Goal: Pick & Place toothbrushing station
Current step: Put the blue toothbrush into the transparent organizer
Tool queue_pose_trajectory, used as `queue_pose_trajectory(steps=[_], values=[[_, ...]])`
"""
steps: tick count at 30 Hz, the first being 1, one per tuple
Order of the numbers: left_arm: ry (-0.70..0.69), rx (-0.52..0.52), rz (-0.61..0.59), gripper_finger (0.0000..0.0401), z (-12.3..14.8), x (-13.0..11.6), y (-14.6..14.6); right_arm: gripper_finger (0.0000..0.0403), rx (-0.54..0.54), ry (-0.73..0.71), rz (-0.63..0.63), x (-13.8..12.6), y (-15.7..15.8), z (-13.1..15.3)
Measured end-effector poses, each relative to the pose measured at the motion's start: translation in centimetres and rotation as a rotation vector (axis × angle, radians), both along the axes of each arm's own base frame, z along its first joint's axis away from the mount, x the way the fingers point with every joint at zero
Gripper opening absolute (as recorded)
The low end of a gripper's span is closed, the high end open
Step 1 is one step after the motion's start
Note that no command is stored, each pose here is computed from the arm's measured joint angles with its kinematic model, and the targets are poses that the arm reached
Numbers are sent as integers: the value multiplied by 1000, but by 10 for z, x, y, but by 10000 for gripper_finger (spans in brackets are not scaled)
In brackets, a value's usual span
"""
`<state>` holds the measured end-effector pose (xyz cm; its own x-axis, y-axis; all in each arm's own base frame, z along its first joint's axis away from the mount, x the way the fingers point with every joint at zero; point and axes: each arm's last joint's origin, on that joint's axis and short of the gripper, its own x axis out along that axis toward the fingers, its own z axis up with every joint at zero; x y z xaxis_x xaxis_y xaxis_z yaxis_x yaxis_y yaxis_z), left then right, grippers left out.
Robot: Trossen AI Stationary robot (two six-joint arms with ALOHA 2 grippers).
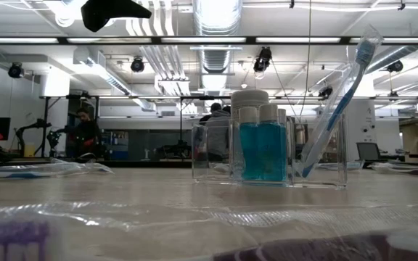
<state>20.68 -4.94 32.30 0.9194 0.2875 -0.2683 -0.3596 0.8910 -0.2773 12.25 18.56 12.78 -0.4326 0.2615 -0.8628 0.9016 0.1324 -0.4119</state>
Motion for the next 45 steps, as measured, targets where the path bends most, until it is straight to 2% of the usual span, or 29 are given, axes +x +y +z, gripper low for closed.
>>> queue_pose_trajectory(steps=[5, 16, 22, 30, 39, 42, 45], values=[[0, 0, 0, 230, 0, 0, 0, 194, 31, -6, 24, 0, 1, -2], [0, 0, 0, 230, 0, 0, 0, 66, 65, -28, 60, 0, 2, -2], [0, 0, 1, 230, 0, 0, 0, 14, 66, -43, 74, 1, 2, -2], [0, 0, 0, 230, 0, 0, 0, 8, 47, -75, 98, 1, 2, -2], [0, 0, 0, 230, 0, 0, 0, 8, -190, -315, 140, 17, 7, 20], [0, 0, 0, 230, 0, 0, 0, 8, -223, -388, 143, 22, 10, 27], [0, 0, 0, 230, 0, 0, 0, 8, -239, -399, 152, 23, 12, 31]])
